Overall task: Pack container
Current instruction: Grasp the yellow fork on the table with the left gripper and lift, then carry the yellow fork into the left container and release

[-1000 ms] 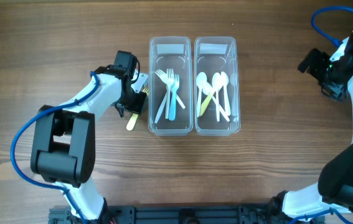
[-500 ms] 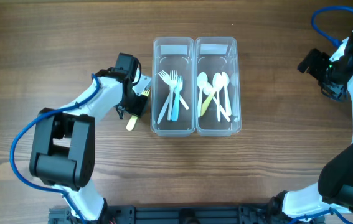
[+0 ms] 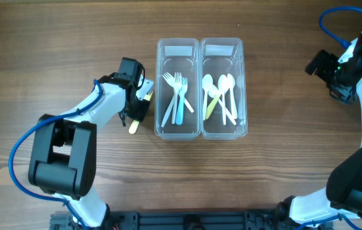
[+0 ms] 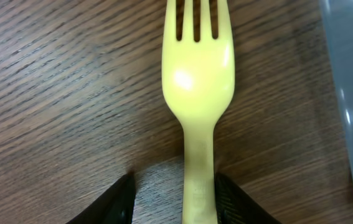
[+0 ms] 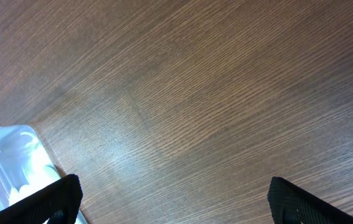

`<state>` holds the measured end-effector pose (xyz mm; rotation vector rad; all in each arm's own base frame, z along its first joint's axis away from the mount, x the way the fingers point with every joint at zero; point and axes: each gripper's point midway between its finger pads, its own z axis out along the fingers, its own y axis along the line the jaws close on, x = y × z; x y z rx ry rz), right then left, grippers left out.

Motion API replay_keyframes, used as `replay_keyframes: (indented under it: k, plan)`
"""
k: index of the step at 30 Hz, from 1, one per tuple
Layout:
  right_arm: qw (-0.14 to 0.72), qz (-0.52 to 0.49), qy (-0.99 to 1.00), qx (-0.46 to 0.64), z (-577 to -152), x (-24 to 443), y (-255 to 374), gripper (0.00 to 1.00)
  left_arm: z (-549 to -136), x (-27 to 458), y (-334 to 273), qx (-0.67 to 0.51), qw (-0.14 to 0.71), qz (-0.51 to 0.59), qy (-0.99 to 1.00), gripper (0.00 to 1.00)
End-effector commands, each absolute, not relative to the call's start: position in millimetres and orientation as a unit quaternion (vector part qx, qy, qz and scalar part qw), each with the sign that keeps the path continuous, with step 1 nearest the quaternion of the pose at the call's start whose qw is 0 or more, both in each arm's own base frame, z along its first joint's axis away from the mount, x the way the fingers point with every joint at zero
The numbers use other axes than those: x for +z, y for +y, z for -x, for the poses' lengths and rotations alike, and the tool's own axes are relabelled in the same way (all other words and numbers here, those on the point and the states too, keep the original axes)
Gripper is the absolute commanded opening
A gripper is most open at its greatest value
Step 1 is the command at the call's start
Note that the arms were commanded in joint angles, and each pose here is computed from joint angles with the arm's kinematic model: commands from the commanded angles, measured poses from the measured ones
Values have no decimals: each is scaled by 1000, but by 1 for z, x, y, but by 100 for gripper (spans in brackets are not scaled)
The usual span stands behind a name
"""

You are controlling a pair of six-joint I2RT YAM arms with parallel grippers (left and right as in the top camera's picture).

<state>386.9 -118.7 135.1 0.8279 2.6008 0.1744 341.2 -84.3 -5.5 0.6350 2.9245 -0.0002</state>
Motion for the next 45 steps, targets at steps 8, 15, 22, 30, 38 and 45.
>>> replay_keyframes:
  k: [8,15,22,30,38,45]
  plan:
    - [196,-297,932,69,-386,130,-116,96,-324,-31,-51,43,30,-178,983,29]
    - [196,-297,932,69,-386,130,-116,96,-324,-30,-52,37,33,-146,988,22]
    - [196,-297,932,69,-386,130,-116,96,-329,-17,-53,36,36,-125,991,9]
    - [196,-297,932,69,-386,130,-116,96,-379,111,-62,32,131,-107,985,9]
    - [196,-297,932,69,-387,130,-116,96,-373,201,-147,-120,220,-100,963,6]
    - [198,-297,932,69,-387,131,-116,95,-365,164,-197,-105,184,-93,973,5]
